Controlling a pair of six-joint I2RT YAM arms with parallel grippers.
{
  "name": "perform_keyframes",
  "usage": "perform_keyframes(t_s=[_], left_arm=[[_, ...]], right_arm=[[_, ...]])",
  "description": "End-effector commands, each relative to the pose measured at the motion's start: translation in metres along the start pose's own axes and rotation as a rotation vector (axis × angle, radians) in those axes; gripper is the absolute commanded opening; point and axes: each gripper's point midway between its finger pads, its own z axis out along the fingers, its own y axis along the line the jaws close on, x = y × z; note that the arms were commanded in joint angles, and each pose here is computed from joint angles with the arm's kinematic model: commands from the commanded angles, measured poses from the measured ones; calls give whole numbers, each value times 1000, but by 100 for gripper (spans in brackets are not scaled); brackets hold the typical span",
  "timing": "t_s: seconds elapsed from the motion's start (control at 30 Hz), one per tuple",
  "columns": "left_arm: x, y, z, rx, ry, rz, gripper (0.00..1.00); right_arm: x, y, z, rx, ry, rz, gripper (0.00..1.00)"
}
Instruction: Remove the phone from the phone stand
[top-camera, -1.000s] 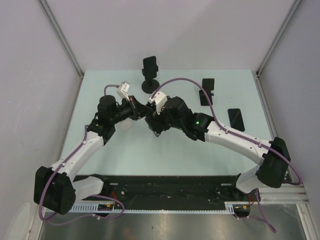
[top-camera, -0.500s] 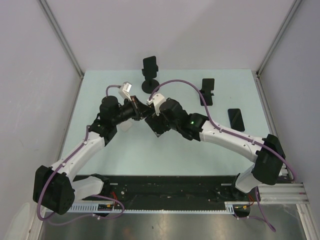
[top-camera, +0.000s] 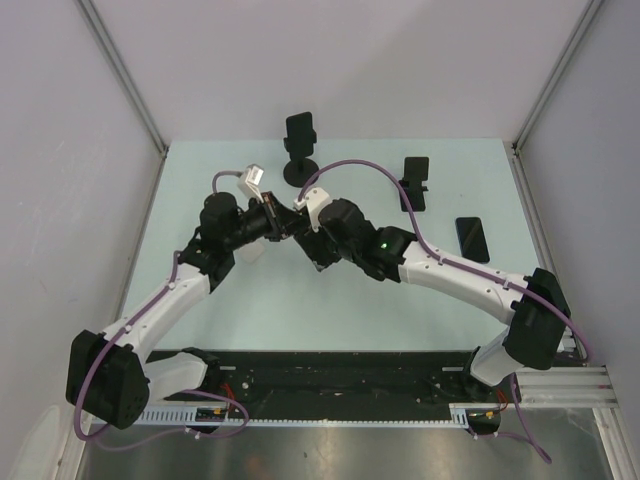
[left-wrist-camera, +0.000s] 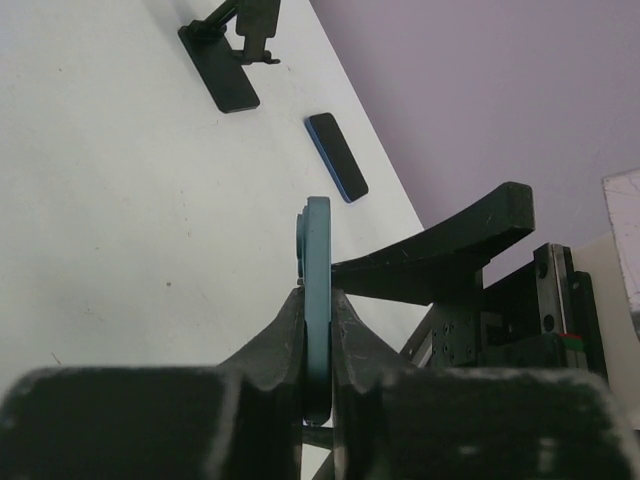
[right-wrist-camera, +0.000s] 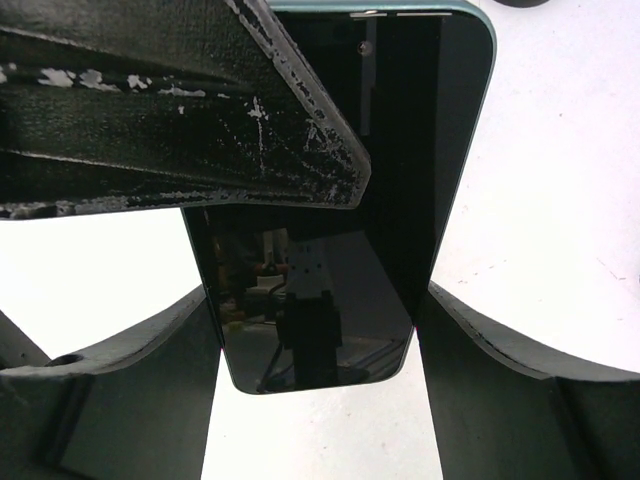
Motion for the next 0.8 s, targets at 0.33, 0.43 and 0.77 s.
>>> perform_keyframes(t_s=[0.33,0.43,0.77], left_arm=[[-29,-18,-14,23,-130,122,93],[-38,-17,-25,-25,-157,211,100],[-50,-3,-89,-211,-325,519,100]], right_arm=[[37,-33,-2,58,177,37,14],[60,-57,-2,97,263,89,14],[139,-159,-2,312,518,327,15]])
